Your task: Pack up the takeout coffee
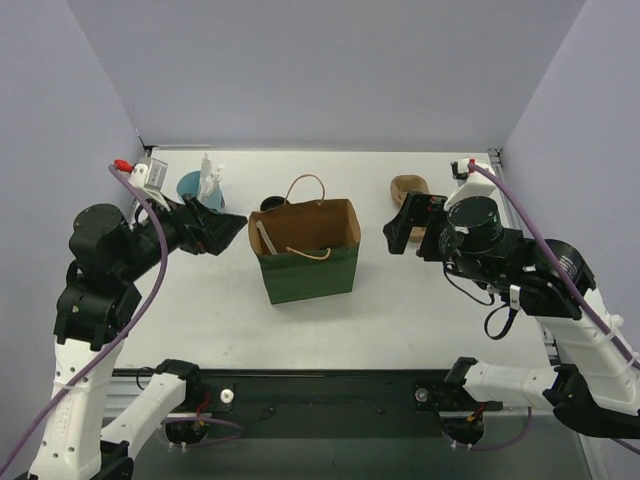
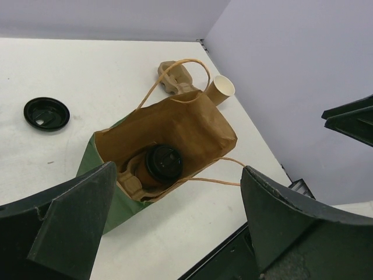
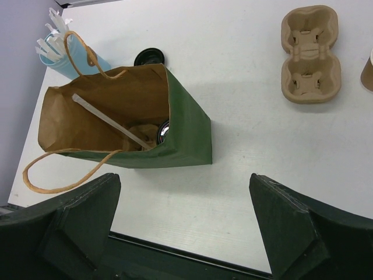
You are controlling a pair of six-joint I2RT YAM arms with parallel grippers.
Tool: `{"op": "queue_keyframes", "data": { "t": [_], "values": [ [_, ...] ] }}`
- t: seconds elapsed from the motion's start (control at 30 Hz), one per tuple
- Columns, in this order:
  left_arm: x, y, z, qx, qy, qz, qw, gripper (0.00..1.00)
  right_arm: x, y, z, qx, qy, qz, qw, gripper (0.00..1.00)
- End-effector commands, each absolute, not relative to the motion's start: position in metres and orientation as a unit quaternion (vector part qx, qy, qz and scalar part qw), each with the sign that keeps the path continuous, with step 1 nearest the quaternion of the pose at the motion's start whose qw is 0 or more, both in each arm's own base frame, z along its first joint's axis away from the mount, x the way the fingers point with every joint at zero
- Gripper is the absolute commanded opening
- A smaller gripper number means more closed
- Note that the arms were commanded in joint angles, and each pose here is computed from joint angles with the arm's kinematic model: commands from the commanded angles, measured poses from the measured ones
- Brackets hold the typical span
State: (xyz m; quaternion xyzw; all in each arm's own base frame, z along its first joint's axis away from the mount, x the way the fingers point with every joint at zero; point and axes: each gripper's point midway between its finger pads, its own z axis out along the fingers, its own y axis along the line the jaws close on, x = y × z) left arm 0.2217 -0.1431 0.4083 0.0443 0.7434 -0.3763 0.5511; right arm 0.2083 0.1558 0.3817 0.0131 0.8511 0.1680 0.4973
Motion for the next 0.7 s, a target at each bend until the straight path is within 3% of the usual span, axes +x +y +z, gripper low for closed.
{"op": "queue_keyframes", "data": {
  "t": [0.0, 0.67],
  "values": [
    [0.211, -0.144, 0.425, 0.077, 0.715, -0.379, 0.583, 0.97, 0.207, 0.147, 0.38, 0.033, 0.847, 0.167, 0.503, 1.0],
    [0.212, -0.146, 0.436, 0.089, 0.69, -0.386, 0.606, 0.97, 0.21, 0.145, 0.387, 0.041, 0.83, 0.181, 0.526, 1.0]
  ]
}}
